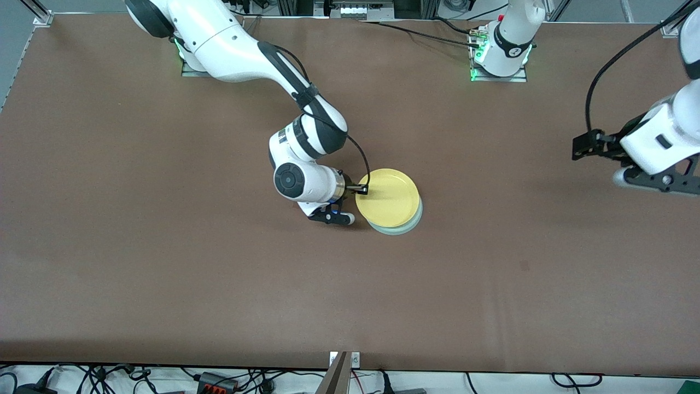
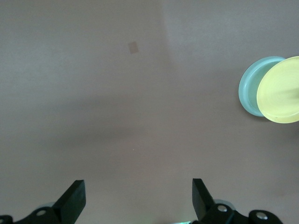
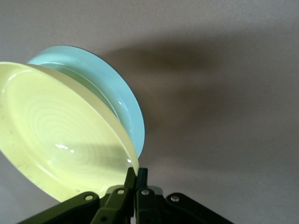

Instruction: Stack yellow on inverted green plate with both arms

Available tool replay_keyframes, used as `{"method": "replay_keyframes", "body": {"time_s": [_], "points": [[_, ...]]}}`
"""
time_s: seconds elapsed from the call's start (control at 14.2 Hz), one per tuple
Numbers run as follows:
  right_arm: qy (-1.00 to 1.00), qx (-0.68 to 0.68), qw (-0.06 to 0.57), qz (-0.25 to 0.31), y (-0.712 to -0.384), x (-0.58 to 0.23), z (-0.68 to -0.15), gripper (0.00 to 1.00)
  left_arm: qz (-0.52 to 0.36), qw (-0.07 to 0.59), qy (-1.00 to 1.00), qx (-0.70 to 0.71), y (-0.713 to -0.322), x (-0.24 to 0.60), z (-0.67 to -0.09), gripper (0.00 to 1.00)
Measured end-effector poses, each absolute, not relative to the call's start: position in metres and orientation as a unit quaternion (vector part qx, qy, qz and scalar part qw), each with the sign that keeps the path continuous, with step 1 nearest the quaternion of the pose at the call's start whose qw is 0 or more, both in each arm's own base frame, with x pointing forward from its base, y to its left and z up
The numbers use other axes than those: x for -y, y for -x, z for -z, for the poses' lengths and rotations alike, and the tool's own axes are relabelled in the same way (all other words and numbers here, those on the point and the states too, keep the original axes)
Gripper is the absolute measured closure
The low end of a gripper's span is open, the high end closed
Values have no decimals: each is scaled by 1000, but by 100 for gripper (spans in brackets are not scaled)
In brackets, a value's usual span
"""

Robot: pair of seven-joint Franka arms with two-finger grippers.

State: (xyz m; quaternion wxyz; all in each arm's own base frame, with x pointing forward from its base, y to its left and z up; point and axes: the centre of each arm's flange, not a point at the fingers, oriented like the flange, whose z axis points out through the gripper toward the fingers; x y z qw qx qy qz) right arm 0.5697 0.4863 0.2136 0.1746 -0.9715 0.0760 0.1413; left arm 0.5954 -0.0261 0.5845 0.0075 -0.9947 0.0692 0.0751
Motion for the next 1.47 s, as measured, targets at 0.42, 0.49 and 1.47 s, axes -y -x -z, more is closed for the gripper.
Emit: {"method": "replay_keyframes", "body": {"time_s": [0.42, 0.49, 1.47], "points": [[971, -90, 180, -130, -575, -497, -211, 98, 10, 10, 998, -62, -567, 8, -574, 0], [971, -91, 181, -129, -576, -499, -210, 98, 12, 10, 998, -62, -561, 8, -573, 0], [970, -103, 174, -134, -572, -504, -200, 82, 10, 10, 997, -75, -552, 24, -576, 0]]}}
